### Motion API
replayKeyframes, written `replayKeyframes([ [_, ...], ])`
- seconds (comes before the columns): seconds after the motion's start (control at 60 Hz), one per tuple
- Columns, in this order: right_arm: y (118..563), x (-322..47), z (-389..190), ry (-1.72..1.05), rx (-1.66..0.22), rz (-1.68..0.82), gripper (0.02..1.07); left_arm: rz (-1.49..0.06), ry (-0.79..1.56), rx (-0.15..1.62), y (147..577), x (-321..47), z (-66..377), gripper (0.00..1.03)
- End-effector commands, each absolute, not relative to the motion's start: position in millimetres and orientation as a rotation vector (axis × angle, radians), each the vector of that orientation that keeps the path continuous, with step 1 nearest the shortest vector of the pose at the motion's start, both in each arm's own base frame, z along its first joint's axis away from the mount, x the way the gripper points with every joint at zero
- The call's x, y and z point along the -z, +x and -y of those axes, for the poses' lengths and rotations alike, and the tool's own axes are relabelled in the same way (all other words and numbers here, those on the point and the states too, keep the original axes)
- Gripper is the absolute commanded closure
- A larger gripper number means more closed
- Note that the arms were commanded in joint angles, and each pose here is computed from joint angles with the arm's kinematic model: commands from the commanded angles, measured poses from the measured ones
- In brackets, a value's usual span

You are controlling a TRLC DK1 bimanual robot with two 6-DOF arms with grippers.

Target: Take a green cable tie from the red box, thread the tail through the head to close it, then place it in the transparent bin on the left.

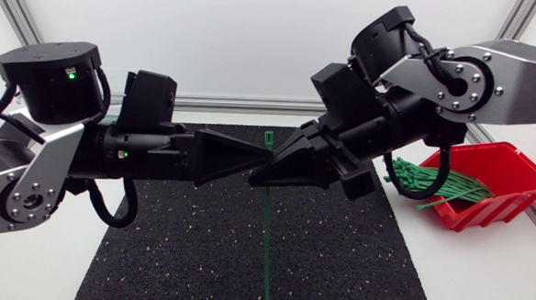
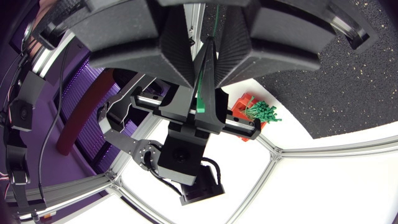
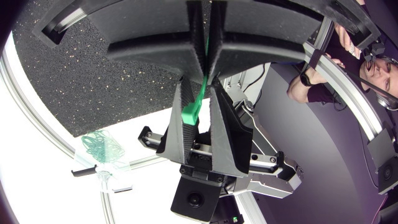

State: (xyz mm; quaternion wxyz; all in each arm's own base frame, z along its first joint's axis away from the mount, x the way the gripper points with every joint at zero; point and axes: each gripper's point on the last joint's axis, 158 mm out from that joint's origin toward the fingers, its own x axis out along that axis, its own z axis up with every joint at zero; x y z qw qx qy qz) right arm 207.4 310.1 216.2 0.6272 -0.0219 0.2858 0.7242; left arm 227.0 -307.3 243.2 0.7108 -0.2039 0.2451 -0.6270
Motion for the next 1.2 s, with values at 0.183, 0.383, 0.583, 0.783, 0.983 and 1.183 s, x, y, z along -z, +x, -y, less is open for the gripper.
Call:
replayKeyframes([
  [0.183, 203.5, -213.9, -308.1, -0.042, -1.654, -0.669, 1.01, -0.517, -0.433, 1.401, 223.4, -242.8, 304.7, 0.97],
  [0.383, 201.9, -210.9, -309.0, -0.045, -1.656, -0.676, 1.01, -0.508, -0.432, 1.4, 225.8, -243.3, 304.8, 0.99],
  [0.583, 202.7, -208.4, -309.2, -0.056, -1.648, -0.678, 1.01, -0.513, -0.433, 1.399, 225.3, -241.4, 304.6, 0.99],
  [0.783, 202.4, -207.2, -311.2, -0.059, -1.645, -0.681, 1.01, -0.515, -0.436, 1.389, 227.2, -240.4, 304.5, 0.99],
  [0.983, 196.8, -204.7, -314.3, -0.061, -1.66, -0.691, 1.01, -0.514, -0.438, 1.384, 228.5, -242.3, 304.2, 0.99],
  [1.183, 195.2, -207.6, -307.3, -0.06, -1.645, -0.683, 0.89, -0.516, -0.452, 1.346, 241.1, -252.4, 292.7, 0.99],
])
